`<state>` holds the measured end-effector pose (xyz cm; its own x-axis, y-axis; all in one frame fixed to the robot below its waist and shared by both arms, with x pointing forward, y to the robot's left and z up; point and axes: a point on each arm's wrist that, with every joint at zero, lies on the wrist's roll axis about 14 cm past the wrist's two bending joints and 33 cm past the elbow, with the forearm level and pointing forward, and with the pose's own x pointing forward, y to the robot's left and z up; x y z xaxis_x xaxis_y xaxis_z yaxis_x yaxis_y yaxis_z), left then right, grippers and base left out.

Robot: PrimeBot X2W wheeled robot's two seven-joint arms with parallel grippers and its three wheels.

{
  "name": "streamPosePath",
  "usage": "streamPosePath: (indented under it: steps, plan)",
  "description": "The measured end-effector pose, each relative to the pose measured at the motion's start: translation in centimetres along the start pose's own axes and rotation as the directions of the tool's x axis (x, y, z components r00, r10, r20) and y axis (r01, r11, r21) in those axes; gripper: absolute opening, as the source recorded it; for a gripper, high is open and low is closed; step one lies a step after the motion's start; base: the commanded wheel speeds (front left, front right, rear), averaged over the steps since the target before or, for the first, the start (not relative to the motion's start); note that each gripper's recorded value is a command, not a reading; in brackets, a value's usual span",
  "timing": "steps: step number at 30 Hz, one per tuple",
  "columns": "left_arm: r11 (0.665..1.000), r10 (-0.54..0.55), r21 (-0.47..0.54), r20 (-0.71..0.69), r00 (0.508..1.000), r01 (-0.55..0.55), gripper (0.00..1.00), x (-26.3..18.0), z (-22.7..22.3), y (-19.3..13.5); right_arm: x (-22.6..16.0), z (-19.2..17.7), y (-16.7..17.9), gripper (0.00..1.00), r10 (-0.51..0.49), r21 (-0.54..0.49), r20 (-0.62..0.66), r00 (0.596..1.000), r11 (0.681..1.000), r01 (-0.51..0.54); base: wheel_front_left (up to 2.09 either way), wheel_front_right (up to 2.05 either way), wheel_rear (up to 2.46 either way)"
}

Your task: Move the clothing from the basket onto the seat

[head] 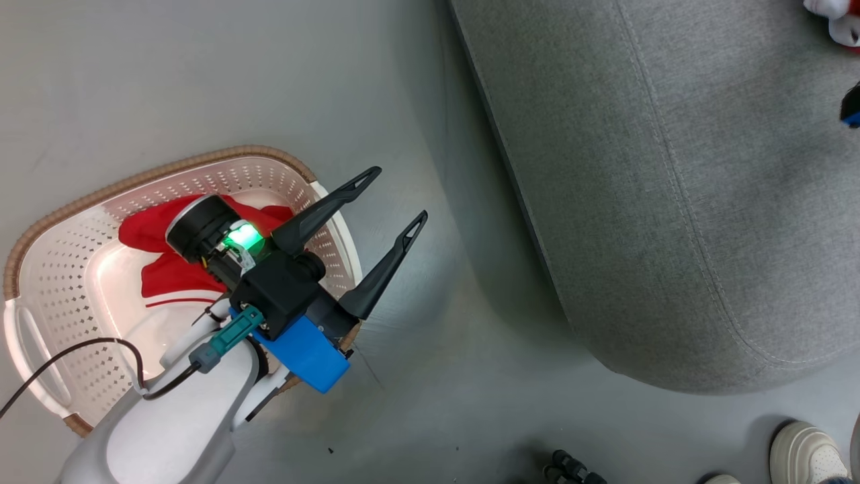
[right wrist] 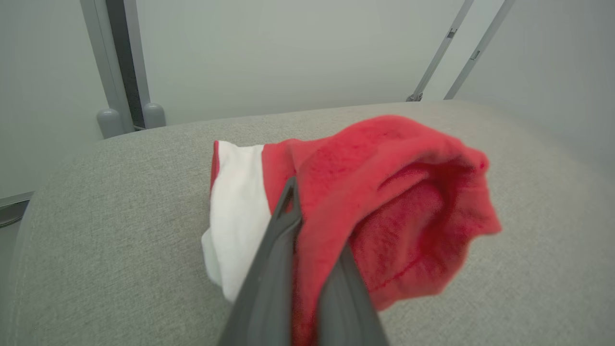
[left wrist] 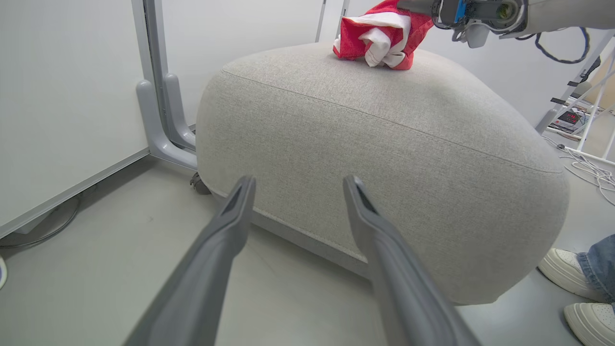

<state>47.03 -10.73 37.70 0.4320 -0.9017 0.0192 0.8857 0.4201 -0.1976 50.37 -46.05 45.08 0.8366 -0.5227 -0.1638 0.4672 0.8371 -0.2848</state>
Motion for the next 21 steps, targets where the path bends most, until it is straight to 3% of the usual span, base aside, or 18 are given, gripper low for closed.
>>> streamPosePath:
  steps: [13, 14, 15, 16, 17, 21]
  plan:
    - [1.000, -0.004, 0.001, 0.009, 1.000, 0.004, 1.00, 0.1, 0.6, -0.3, -1.1, -1.1, -0.6, 0.00, -0.010, 0.005, -0.033, 0.999, 1.000, 0.010, 0.00, 0.00, 0.00]
    - [1.000, 0.000, 0.002, 0.007, 1.000, 0.000, 1.00, 0.1, 0.6, -0.2, -1.2, -1.0, -0.7, 0.13, -0.012, 0.008, -0.032, 0.999, 1.000, 0.013, 0.00, 0.00, 0.00]
    - [1.000, 0.003, 0.004, 0.008, 1.000, -0.003, 1.00, 0.1, 0.7, -0.2, -1.3, -1.0, -0.8, 0.43, -0.018, 0.014, -0.031, 0.999, 1.000, 0.018, 0.00, 0.00, 0.00]
    - [1.000, 0.004, 0.005, 0.006, 1.000, -0.004, 1.00, 0.0, 0.7, -0.1, -1.4, -1.0, -1.0, 0.88, -0.023, 0.021, -0.029, 0.999, 0.999, 0.024, 0.00, 0.00, 0.00]
    - [1.000, 0.005, 0.007, 0.005, 1.000, -0.005, 1.00, 0.0, 0.7, -0.2, -1.5, -0.8, -1.1, 1.00, -0.027, 0.030, -0.024, 0.999, 0.999, 0.028, 0.00, 0.00, 0.00]
    - [1.000, 0.011, 0.012, 0.023, 1.000, -0.011, 1.00, 0.1, 1.7, -0.5, -2.1, -0.7, -1.3, 1.00, -0.030, 0.041, -0.018, 0.999, 0.999, 0.030, 0.00, 0.00, 0.00]
